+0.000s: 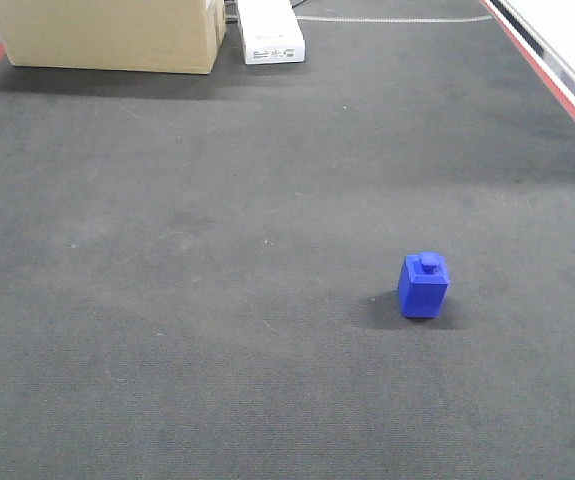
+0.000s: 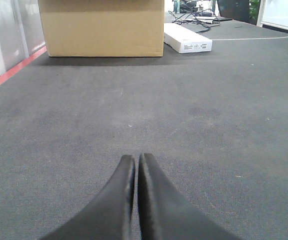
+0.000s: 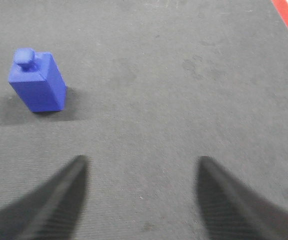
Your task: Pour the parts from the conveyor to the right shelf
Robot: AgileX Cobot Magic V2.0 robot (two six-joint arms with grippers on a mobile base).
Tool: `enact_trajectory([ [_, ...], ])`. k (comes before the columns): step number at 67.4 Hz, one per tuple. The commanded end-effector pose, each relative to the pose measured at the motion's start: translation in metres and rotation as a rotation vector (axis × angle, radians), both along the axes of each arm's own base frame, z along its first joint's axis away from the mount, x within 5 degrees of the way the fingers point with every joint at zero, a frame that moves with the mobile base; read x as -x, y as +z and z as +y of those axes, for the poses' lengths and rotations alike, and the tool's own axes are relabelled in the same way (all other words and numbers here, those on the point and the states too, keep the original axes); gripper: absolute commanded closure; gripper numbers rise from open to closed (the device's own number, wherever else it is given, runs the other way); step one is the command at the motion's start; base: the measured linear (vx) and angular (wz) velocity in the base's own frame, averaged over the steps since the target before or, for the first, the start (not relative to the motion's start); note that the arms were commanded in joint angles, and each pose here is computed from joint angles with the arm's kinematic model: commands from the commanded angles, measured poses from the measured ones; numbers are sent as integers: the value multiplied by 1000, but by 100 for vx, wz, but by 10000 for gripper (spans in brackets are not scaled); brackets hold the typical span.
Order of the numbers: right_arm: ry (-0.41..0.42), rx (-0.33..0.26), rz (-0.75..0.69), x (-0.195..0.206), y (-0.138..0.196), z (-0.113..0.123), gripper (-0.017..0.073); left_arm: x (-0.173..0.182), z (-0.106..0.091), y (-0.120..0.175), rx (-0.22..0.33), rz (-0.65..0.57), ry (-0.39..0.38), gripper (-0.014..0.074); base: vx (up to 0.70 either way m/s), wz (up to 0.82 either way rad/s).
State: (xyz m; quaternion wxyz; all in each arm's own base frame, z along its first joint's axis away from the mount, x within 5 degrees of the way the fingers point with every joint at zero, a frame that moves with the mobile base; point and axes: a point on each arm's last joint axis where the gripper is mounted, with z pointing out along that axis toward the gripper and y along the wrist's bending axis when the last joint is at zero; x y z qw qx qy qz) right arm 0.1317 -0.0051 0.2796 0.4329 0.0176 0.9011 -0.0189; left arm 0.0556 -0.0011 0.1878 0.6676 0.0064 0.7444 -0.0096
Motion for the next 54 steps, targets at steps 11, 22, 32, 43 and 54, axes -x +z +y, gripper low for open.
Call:
enact_trajectory([
  [11,161,33,32,-49,29,24,-29,1,0,13,11,-96,-7,600,0,0],
  [22,239,21,85,-89,44,50,-29,1,0,13,11,-96,-7,600,0,0],
  [32,237,-48,155,-128,49,72,-24,1,0,13,11,-96,-7,600,0,0],
  [43,217,-50,310,-170,39,83,-23,1,0,13,11,-96,-7,600,0,0],
  [54,182,-52,457,-204,23,92,-23,1,0,13,11,-96,-7,600,0,0],
])
